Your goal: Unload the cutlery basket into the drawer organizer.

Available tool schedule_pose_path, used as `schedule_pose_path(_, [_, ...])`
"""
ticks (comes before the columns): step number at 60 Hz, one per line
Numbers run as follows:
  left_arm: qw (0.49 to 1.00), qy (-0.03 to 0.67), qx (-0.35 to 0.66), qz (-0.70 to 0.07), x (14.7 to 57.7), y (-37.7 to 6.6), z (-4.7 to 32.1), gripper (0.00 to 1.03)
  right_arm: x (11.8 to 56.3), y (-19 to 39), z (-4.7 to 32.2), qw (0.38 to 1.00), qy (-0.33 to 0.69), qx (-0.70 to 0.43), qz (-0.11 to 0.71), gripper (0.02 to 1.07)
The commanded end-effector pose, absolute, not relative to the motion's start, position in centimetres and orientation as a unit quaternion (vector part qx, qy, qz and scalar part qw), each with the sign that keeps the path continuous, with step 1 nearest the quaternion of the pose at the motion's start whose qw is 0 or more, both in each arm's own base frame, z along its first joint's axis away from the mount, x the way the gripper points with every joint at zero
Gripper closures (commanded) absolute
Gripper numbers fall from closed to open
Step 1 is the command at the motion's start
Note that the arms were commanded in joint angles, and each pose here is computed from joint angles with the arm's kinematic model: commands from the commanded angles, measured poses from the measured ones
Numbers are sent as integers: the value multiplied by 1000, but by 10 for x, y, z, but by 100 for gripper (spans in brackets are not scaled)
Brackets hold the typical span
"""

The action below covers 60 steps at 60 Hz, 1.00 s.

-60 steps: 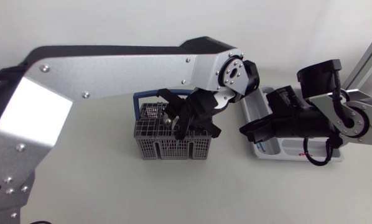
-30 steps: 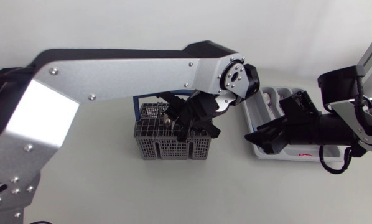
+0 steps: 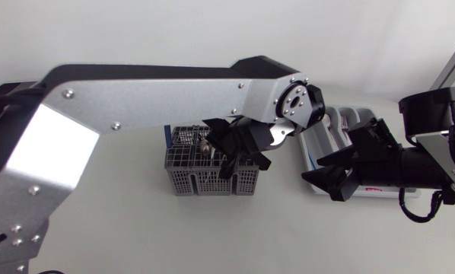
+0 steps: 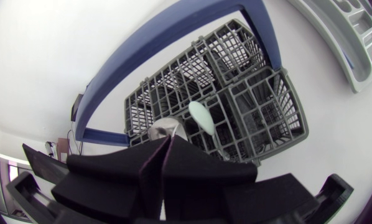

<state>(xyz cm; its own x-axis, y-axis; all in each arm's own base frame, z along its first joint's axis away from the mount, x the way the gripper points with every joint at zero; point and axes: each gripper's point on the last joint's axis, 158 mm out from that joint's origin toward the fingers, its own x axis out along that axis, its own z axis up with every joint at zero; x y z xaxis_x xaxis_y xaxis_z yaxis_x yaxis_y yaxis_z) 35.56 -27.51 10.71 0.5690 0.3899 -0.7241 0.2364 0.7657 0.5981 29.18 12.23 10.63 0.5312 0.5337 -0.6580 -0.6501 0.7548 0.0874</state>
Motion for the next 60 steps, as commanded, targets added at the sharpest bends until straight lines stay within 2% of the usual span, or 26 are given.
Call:
schedule_pose_path(1, [820,453,344,59,349,-276,101,83,281,123,97,863,355,-89,349,28])
schedule_pose_path(28, [848,408,332,73,343,-267,130,83,278,126,98,861,354,-96,353,28])
schedule_pose_path(43, [878,365,301,69,334,-264,163,83,278,127,101,861,353,-97,354,28])
schedule_pose_path(60, [899,326,288,58,321,-266,186,83,277,128,105,864,347,-101,352,28])
